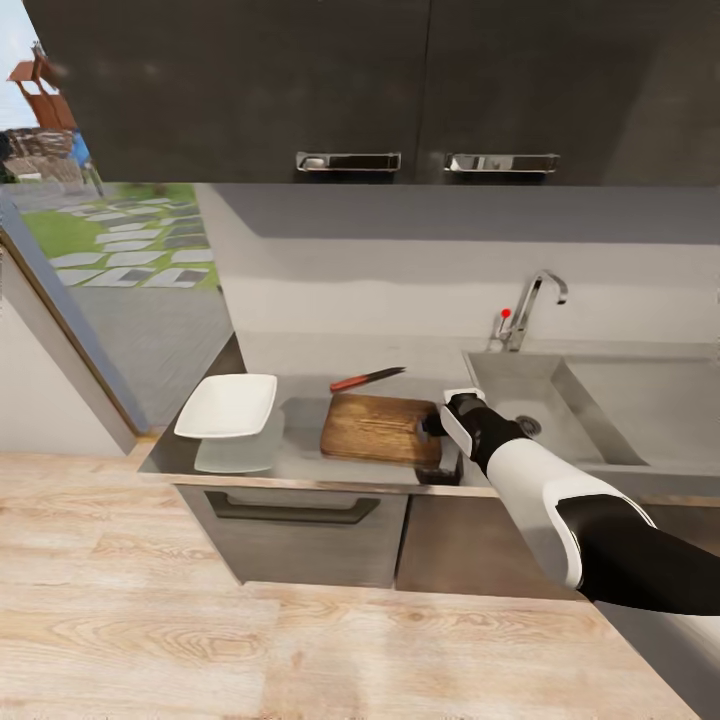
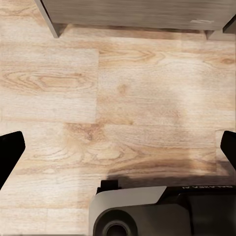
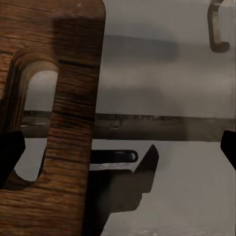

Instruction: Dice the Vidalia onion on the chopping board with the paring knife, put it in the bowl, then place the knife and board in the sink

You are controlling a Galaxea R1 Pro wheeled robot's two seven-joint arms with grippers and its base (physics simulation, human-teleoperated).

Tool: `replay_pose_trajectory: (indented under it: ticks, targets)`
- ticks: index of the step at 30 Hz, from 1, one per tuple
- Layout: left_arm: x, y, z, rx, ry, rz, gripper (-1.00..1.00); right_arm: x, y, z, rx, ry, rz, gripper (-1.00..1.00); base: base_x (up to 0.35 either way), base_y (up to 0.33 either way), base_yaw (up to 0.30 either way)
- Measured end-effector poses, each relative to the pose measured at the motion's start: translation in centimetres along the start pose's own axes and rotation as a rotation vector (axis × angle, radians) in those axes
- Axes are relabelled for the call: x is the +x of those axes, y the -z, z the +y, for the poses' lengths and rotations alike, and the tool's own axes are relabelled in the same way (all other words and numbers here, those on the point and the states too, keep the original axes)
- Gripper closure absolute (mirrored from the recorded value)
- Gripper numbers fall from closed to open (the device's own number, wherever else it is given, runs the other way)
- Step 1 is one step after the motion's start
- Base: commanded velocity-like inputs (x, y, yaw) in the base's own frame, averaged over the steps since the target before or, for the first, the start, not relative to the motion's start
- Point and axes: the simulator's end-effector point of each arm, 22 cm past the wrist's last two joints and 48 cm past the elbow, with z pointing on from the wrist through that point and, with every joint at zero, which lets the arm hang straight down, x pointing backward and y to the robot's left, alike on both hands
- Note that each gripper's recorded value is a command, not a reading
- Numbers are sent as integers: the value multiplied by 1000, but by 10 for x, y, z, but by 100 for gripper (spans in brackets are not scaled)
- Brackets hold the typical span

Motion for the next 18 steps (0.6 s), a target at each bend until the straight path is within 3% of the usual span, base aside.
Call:
replay_pose_trajectory:
  ticks: [18]
  targets:
    - [0, 0, 0, 0, 0, 0, -100, 0, 0, 0, 0, 0, -1, -100, -318, 0, 0]
